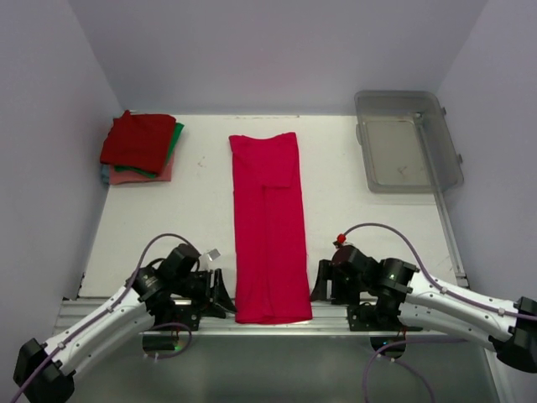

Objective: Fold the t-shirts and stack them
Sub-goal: Fold the tshirt

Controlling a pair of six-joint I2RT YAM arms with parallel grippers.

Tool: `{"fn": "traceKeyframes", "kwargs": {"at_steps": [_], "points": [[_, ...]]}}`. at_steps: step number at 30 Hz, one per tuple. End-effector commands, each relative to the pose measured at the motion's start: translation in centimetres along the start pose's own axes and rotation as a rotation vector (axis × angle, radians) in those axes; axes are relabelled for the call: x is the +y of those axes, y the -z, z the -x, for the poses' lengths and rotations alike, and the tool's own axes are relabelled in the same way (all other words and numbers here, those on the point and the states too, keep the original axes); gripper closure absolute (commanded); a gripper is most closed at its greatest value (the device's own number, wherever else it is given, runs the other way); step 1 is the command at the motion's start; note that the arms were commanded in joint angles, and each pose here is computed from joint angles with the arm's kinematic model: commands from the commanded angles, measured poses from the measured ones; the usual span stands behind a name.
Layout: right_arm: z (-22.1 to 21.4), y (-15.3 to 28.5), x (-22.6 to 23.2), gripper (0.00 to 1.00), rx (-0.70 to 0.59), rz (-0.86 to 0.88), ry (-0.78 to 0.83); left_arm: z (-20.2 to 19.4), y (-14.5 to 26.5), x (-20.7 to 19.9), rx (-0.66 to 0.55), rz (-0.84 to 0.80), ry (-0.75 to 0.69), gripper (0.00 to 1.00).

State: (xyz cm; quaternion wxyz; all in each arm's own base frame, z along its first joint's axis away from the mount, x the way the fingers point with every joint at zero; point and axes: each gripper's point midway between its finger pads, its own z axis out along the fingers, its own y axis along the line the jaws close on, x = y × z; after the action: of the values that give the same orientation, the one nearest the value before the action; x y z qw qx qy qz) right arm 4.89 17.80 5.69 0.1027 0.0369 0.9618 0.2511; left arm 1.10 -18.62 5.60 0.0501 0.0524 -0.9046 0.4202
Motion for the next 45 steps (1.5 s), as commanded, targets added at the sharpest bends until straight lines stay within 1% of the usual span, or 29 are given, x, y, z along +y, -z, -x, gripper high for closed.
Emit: {"fn": "traceKeyframes", "kwargs": {"at_steps": [1,8,9,10,12,17,20,21,23,25,26,27,28,30,31,35,40,41,44,45], "points": [[-2.4,-0.2,0.1,0.25,0.126,-0.002,-0.038,-1.7,-0.4,2.4,0.113,0.098,0.033,0.47],[-2.9,-1.7,1.2,0.27,0.152,0.059,-0.055,-2.5,-2.1,4.2,0.186,0.141,0.008,0.48],[-3.0,-1.9,1.5,0.27,0.158,0.074,-0.061,-2.4,-2.3,4.1,0.185,0.144,0.012,0.49],[-3.3,-2.3,1.2,0.28,0.167,0.068,-0.072,-2.1,-2.7,3.8,0.179,0.142,-0.014,0.49],[-3.3,-2.6,1.4,0.3,0.164,0.077,-0.076,-1.9,-3.1,3.2,0.179,0.133,-0.031,0.49],[-3.8,-3.9,1.0,0.36,0.182,0.07,-0.099,-1.9,-4.4,3.4,0.192,0.176,-0.066,0.5],[-4.0,-4.6,0.9,0.39,0.187,0.062,-0.092,-1.3,-4.8,3.5,0.163,0.202,-0.079,0.5],[-4.1,-4.8,0.8,0.39,0.191,0.06,-0.094,-0.8,-5.0,3.7,0.136,0.218,-0.088,0.5],[-4.2,-5.2,0.9,0.43,0.196,0.058,-0.097,-0.1,-4.9,3.2,0.101,0.236,-0.102,0.5],[-4.4,-5.4,0.9,0.46,0.202,0.049,-0.091,1.1,-4.6,3.3,0.031,0.28,-0.122,0.5],[-4.5,-5.5,0.7,0.46,0.206,0.037,-0.09,1.9,-4.3,2.1,-0.008,0.276,-0.142,0.5],[-4.6,-5.5,0.8,0.46,0.208,0.039,-0.083,2.4,-3.8,2.5,-0.053,0.319,-0.153,0.5],[-4.7,-5.5,0.6,0.46,0.208,0.03,-0.081,3.0,-3.5,1.8,-0.083,0.325,-0.168,0.5],[-4.7,-5.3,0.5,0.46,0.206,0.024,-0.079,3.7,-2.7,2.4,-0.139,0.386,-0.171,0.5],[-4.6,-5.3,0.6,0.46,0.204,0.026,-0.079,3.6,-2.6,2.4,-0.14,0.387,-0.174,0.5],[-4.7,-5.1,0.4,0.48,0.202,0.023,-0.078,2.5,-3.4,3.9,-0.08,0.401,-0.14,0.51],[-4.9,-5.1,0.1,0.48,0.208,0.014,-0.085,0.5,-4.6,3.2,0.017,0.353,-0.157,0.52],[-4.8,-5.1,0.0,0.48,0.207,0.012,-0.085,0.1,-4.8,3.1,0.027,0.347,-0.141,0.52],[-4.9,-5.1,-0.1,0.51,0.207,0.007,-0.087,-1.4,-5.5,2.5,0.08,0.323,-0.148,0.53],[-4.9,-5.2,-0.1,0.54,0.207,0.007,-0.092,-2.1,-5.7,2.7,0.103,0.327,-0.164,0.54]]}}
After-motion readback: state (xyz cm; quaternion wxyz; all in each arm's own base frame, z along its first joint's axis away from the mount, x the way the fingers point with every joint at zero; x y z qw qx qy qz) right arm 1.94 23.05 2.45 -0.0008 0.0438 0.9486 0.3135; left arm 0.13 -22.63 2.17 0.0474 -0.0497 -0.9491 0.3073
